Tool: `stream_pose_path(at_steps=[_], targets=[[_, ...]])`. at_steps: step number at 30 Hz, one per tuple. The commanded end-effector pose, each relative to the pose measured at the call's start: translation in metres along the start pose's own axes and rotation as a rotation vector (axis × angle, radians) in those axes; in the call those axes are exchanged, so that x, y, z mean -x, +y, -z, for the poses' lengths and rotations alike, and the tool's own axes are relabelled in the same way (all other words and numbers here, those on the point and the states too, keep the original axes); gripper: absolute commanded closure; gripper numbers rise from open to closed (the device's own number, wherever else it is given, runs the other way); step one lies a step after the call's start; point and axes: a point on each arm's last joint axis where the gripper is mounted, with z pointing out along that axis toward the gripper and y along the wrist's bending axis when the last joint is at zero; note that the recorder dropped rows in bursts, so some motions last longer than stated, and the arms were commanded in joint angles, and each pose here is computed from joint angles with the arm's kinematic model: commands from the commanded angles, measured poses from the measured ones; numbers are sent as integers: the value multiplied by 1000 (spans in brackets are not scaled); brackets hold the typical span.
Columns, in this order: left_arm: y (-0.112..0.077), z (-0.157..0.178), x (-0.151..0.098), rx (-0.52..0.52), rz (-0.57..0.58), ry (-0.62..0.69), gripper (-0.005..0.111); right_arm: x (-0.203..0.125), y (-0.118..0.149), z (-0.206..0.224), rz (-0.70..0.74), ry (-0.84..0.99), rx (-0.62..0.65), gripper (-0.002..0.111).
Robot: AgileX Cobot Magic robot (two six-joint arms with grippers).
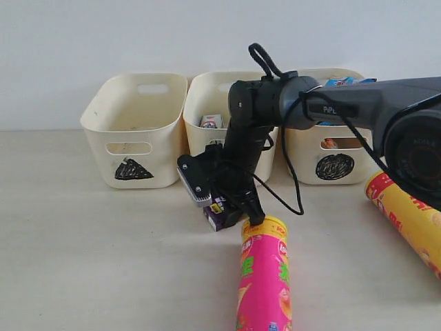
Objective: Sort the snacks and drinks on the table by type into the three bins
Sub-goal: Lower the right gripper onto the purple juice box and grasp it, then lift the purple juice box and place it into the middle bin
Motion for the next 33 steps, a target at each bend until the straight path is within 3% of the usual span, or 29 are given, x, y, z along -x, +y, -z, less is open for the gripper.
stream_pose_path(at_steps=[1, 6, 10, 13, 16, 20, 25, 27, 33], targets=[[0, 1, 2, 2, 8, -13, 102, -3, -9, -7, 41, 21, -100, 106], [0, 1, 2, 2, 8, -13, 102, 21, -5, -5, 91, 12, -75, 106], [0, 1, 2, 2, 8, -13, 102, 54, -4, 21, 92, 8, -111, 106], [0, 1, 2, 2, 8, -13, 102, 63, -2, 53, -14, 1, -123, 107], [0, 1, 2, 2, 8, -13, 102, 69, -1, 95, -218, -34, -192, 107], [0, 1, 2, 2, 8, -13, 102, 74, 5, 143, -299, -73, -279, 109], [0, 1, 2, 2, 8, -13, 102, 73, 18, 177, -404, -172, -522, 109], [0, 1, 2, 2, 8, -15, 102, 66, 23, 188, -586, -308, -718, 109], [0, 1, 2, 2, 8, -15, 102, 33, 16, 183, -951, -584, -962, 109]])
